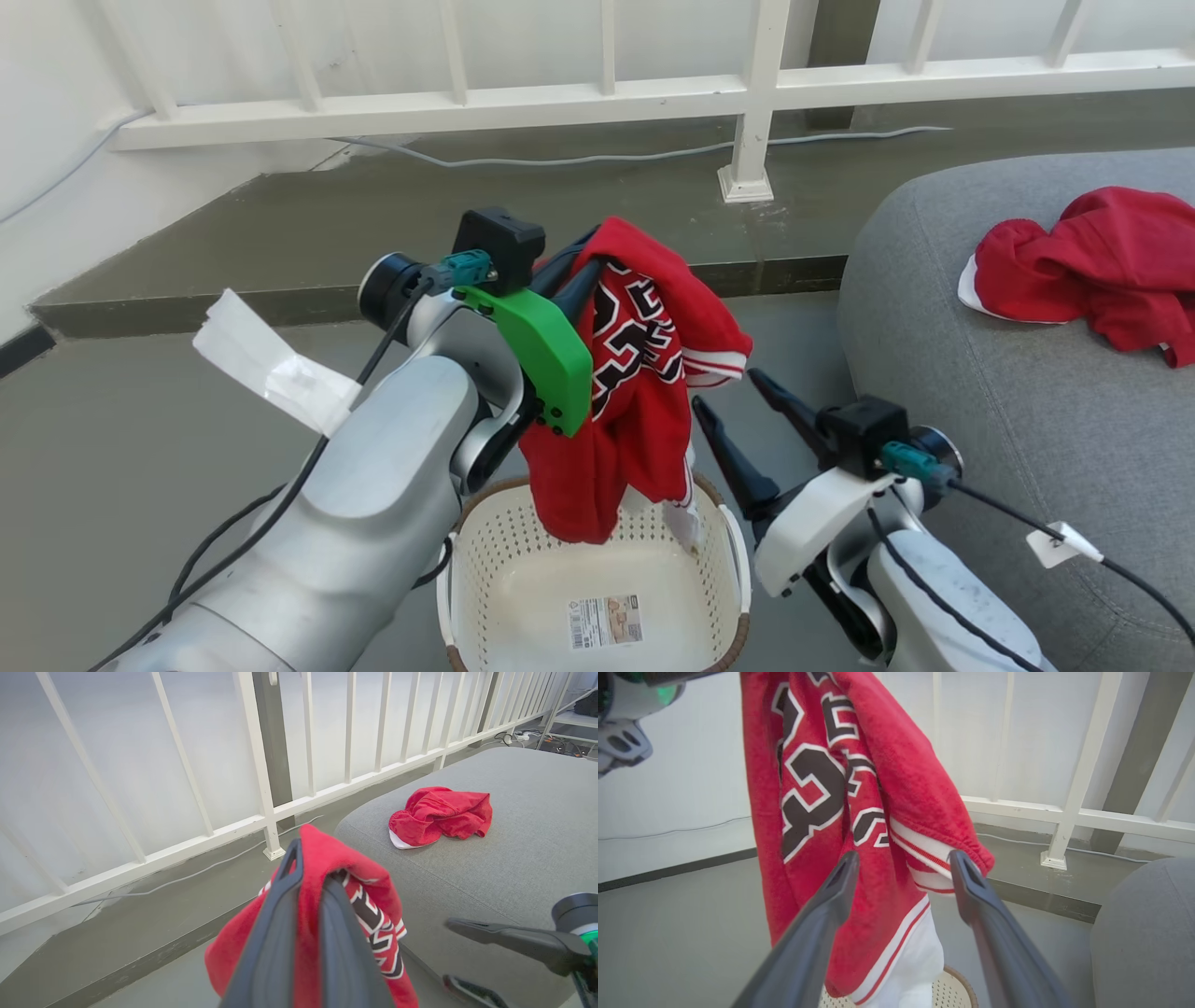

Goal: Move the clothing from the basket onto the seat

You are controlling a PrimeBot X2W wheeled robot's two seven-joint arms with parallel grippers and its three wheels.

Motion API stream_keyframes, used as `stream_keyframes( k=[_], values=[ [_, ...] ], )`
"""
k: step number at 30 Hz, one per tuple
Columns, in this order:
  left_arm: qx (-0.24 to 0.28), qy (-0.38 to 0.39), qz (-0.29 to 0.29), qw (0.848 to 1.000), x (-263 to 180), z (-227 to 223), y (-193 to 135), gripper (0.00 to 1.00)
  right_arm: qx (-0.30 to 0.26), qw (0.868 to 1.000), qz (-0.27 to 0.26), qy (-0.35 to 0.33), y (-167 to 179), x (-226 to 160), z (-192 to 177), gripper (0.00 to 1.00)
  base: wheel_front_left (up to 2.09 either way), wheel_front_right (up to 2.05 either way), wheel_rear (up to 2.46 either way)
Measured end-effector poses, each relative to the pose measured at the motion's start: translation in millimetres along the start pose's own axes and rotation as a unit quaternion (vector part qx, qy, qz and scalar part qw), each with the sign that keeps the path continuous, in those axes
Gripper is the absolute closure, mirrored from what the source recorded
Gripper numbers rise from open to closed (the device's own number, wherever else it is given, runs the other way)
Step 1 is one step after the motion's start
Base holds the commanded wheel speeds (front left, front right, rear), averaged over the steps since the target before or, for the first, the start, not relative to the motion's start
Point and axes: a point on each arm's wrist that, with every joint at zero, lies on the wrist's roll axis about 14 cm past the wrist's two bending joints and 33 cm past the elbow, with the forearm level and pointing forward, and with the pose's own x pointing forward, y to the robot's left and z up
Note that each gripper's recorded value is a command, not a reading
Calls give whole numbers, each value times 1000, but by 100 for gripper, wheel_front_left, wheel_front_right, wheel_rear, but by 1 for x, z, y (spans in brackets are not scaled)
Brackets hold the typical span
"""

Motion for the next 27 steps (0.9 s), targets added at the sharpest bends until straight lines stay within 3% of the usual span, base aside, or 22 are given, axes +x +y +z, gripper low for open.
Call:
stream_keyframes(
  k=[21, 22, 23, 24, 26, 27],
  values=[
    [4, -7, -26, 1000, -13, 13, -21, 100, -7, 995, 93, 19, 49, 26, -2, 0, 0, 0, 0],
    [3, -8, -25, 1000, -14, 14, -20, 100, -7, 995, 95, 22, 51, 27, -4, 10, 0, 0, 0],
    [2, -9, -24, 1000, -15, 15, -20, 100, -6, 995, 98, 25, 52, 27, -6, 35, 0, 0, 0],
    [3, -11, -23, 1000, -16, 16, -20, 100, -6, 995, 100, 27, 53, 28, -7, 53, 0, 0, 0],
    [3, -16, -23, 1000, -17, 19, -20, 100, -7, 994, 106, 30, 57, 29, -8, 69, 0, 0, 0],
    [3, -17, -24, 1000, -17, 20, -21, 100, -8, 994, 107, 32, 57, 30, -9, 84, 0, 0, 0]
  ],
)
